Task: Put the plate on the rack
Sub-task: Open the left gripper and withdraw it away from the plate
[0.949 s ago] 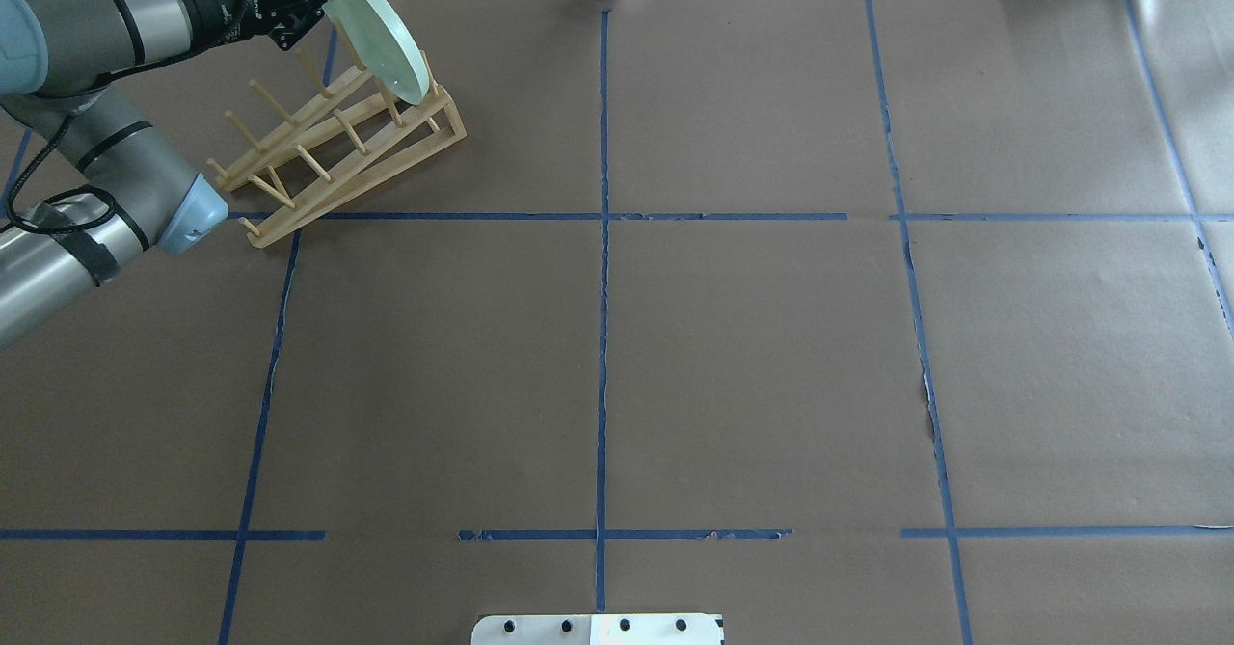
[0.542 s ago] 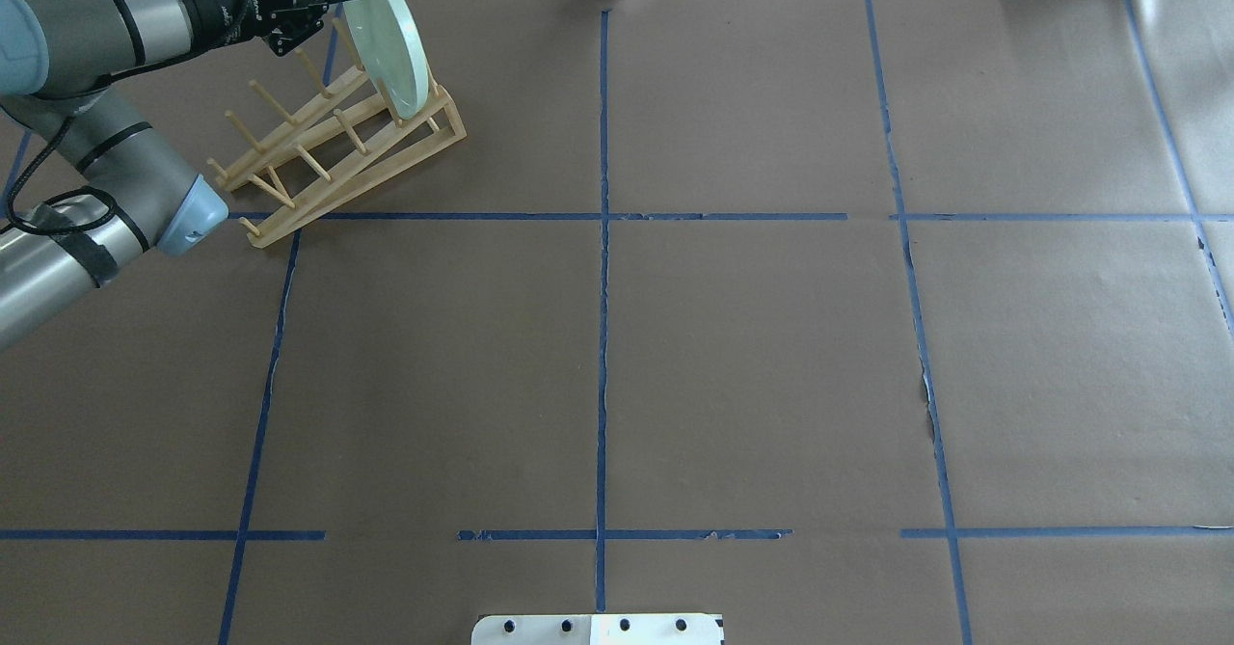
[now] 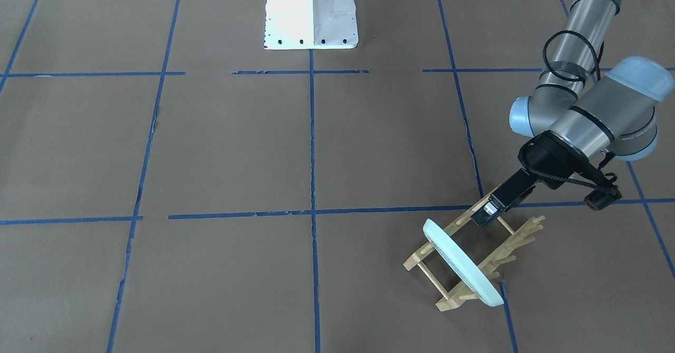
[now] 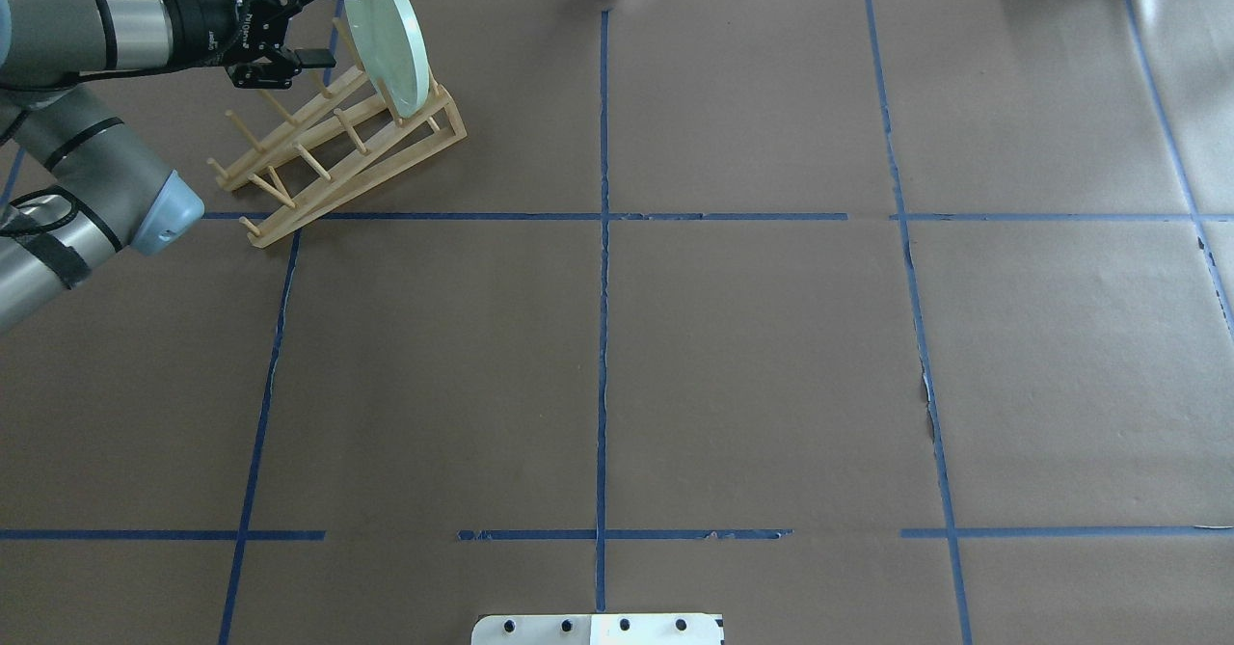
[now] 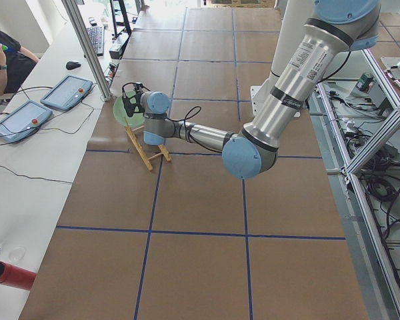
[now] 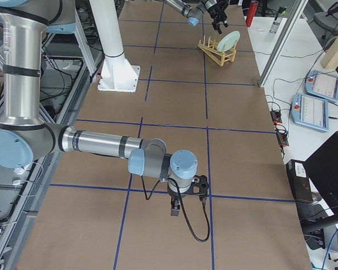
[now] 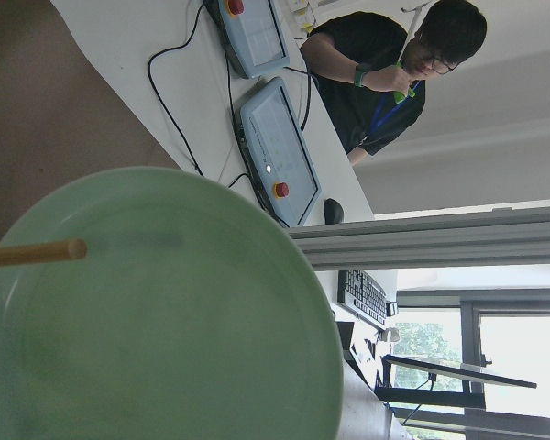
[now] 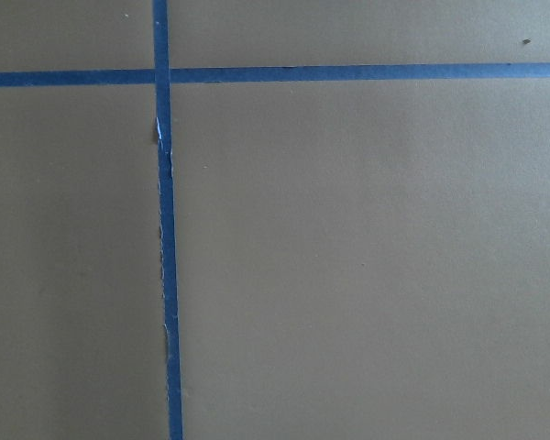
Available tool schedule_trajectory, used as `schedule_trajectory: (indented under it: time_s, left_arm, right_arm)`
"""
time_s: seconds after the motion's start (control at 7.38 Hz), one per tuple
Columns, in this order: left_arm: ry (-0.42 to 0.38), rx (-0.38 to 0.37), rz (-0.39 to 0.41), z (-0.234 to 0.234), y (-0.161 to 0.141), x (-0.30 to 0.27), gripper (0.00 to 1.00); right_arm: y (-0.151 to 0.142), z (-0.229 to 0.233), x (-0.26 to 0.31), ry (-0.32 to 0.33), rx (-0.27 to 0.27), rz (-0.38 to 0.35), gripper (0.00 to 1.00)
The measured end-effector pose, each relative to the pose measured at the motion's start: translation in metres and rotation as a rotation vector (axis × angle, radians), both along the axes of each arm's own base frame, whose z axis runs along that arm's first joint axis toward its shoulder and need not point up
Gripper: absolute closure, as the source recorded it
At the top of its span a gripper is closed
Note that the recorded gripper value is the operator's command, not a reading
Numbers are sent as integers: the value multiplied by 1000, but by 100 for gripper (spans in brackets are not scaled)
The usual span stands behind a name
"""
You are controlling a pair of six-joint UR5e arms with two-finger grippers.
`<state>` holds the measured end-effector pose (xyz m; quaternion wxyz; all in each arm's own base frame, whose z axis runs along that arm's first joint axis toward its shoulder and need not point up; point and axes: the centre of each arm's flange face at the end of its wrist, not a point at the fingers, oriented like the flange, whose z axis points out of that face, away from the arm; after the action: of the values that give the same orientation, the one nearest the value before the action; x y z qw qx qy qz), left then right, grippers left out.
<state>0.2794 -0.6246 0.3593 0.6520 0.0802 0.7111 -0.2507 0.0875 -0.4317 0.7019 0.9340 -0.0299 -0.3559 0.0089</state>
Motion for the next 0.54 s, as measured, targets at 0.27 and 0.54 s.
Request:
schedule_trajectory:
  time_s: [0.27,0.54]
  left_arm:
    - [-238,18,118,23,4,-31,0]
    - [-473,95,207,78,19,-61,0]
  right_arm:
    - [0,0,0,0,1,0,0]
    - [0,0,0,0,1,0,0]
